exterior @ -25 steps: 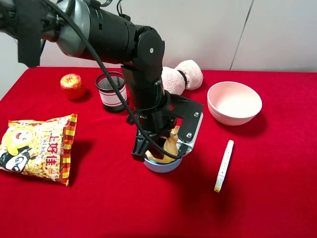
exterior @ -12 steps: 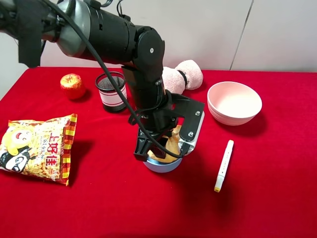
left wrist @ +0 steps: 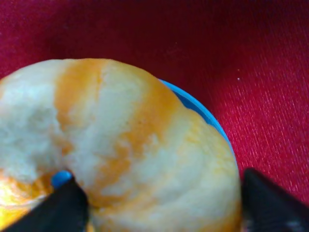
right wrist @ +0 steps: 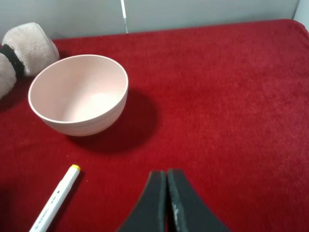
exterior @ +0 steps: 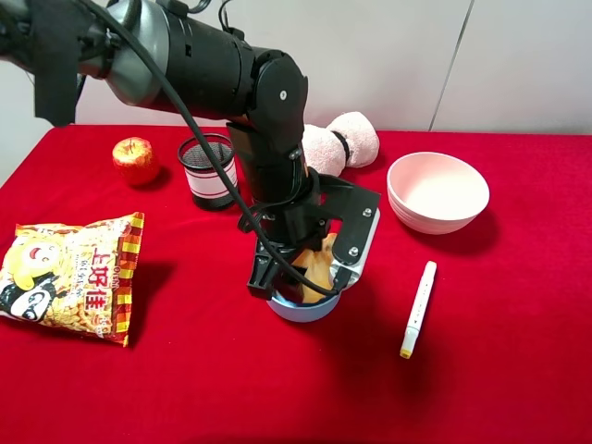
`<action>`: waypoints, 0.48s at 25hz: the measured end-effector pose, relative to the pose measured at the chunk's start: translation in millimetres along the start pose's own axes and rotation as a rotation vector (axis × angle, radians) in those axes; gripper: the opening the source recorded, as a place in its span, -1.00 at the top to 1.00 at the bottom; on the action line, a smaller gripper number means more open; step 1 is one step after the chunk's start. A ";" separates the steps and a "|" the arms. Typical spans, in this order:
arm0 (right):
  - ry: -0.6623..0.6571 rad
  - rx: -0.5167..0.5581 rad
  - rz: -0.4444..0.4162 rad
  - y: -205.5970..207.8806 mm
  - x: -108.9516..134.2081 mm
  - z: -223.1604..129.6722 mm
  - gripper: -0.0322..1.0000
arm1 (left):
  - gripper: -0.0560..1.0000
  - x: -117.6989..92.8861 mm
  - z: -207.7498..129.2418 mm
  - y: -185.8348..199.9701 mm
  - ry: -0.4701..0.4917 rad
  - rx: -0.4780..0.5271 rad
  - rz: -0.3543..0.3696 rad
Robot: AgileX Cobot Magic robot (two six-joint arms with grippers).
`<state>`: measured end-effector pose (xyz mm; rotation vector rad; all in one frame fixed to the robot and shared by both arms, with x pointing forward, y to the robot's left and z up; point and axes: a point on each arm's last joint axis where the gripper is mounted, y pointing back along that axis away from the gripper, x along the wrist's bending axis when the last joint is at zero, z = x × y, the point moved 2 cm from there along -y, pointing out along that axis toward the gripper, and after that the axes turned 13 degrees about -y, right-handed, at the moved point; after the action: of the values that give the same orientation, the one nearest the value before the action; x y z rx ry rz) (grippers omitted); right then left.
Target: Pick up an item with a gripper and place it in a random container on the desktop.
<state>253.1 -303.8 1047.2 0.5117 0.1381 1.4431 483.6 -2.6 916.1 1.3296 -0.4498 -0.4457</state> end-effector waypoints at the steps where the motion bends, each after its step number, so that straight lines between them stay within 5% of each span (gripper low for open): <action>1: 0.000 0.000 0.000 0.0 0.0 0.0 0.99 | -0.73 0.0 0.0 0.0 0.000 0.000 0.000; 3: 0.000 0.000 0.000 0.0 0.0 0.0 0.99 | -0.89 -0.1 -0.1 0.0 -0.001 0.001 -0.001; 12: 0.000 0.000 0.000 0.0 0.0 0.0 0.99 | -0.98 -0.4 -0.2 0.0 -0.001 0.002 -0.004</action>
<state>253.1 -303.8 1047.2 0.5117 0.1381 1.4431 483.3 -2.2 916.0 1.3325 -0.4486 -0.4495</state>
